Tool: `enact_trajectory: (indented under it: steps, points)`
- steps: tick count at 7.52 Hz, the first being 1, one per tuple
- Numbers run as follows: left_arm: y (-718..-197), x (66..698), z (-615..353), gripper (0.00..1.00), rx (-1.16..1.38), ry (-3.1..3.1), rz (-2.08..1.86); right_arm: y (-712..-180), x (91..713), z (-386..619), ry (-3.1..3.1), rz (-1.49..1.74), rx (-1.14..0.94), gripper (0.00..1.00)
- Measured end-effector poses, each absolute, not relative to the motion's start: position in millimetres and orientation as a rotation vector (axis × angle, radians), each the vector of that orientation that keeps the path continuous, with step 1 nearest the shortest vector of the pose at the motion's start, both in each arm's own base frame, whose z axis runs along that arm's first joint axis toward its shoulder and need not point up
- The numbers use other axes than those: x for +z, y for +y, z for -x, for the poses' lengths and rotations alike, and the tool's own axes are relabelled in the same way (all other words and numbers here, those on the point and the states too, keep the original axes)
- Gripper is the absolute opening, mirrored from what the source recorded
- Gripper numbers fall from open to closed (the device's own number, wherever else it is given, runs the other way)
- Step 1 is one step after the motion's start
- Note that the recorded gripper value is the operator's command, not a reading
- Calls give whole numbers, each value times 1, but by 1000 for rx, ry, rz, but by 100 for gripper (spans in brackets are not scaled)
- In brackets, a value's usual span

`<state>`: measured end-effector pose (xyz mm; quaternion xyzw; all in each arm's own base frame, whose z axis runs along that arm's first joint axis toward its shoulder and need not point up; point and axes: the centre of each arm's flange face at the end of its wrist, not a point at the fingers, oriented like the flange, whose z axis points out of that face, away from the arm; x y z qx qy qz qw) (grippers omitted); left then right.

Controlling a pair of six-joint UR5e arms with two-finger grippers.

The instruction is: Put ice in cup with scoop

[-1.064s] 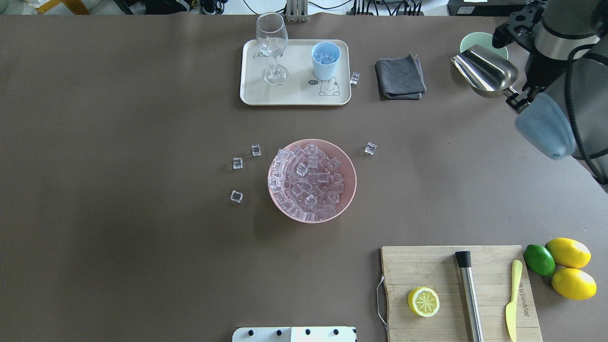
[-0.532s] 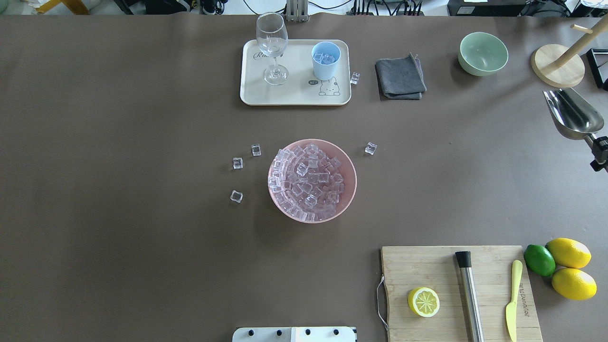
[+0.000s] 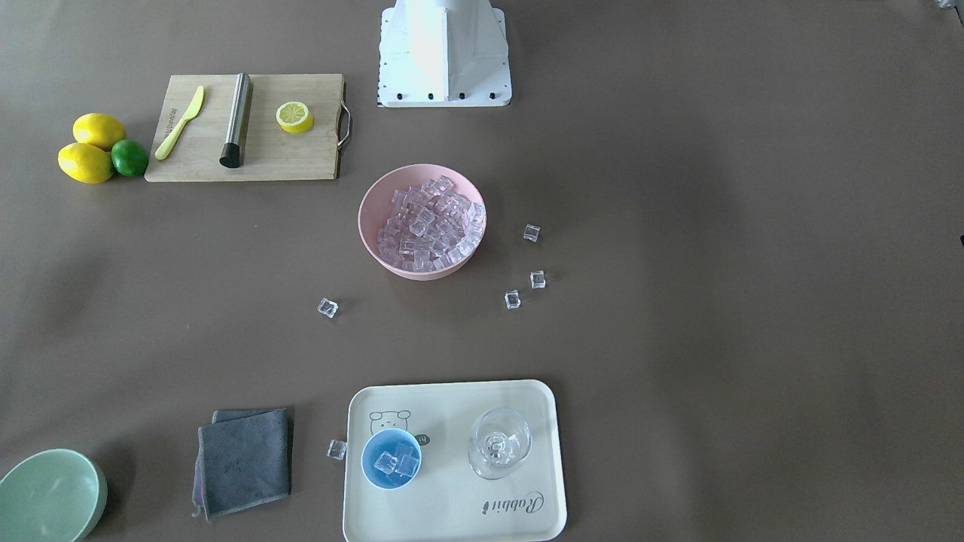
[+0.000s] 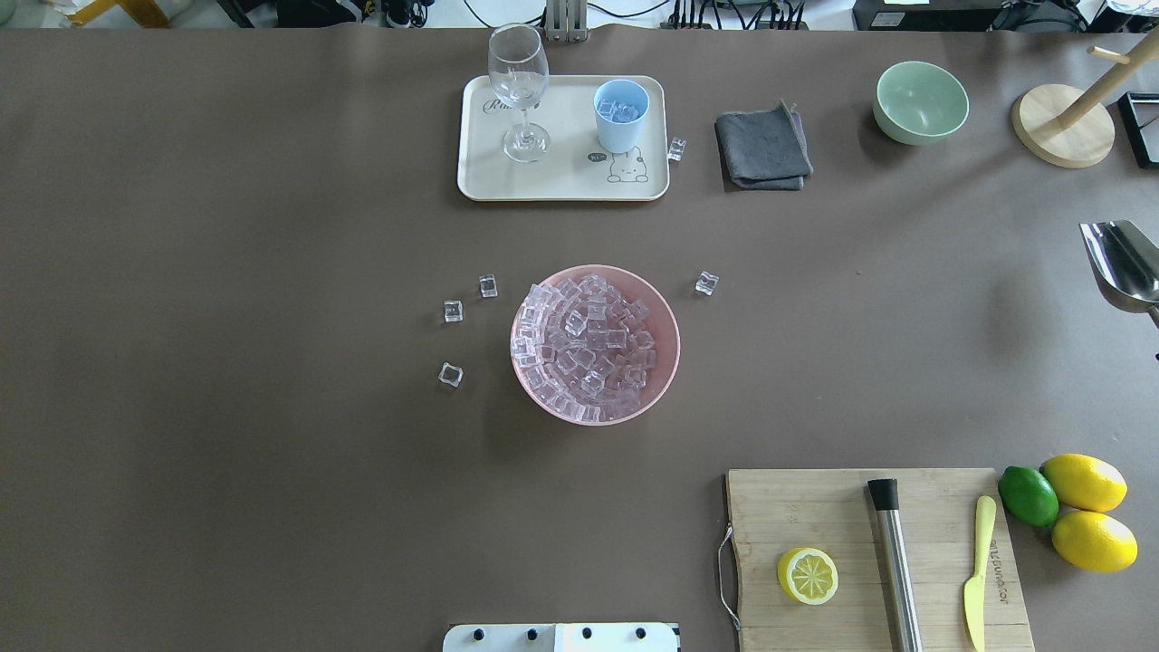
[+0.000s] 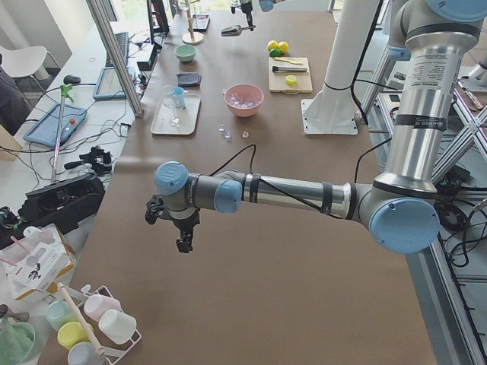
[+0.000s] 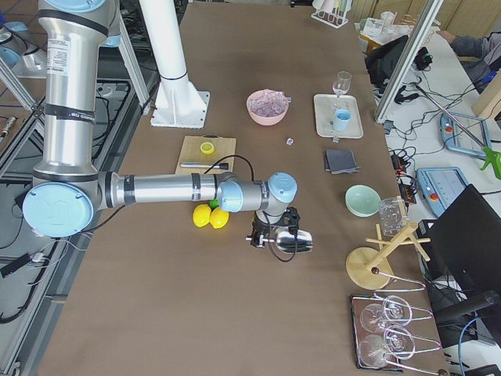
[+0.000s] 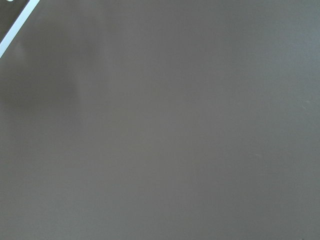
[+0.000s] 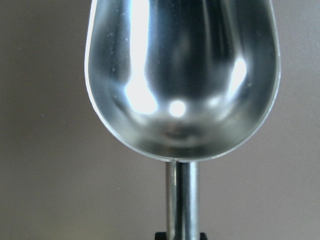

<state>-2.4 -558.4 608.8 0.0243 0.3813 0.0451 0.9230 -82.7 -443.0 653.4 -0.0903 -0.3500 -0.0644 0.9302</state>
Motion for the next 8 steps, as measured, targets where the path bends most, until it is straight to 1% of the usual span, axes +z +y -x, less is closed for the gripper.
enact_trajectory:
  steps: [1, 2, 5, 8]
  points:
    - [-557, 609, 4, 99, 91, 776, -52, -439, 666, 81, -713, 193, -128, 58]
    - [-557, 610, 5, 99, 90, 773, -53, -438, 676, 81, -712, 192, -128, 99]
    - [-556, 611, 5, 99, 90, 768, -52, -437, 689, 80, -709, 188, -129, 100]
    - [-557, 597, 4, 99, 103, 773, -77, -441, 685, 75, -715, 172, -123, 100]
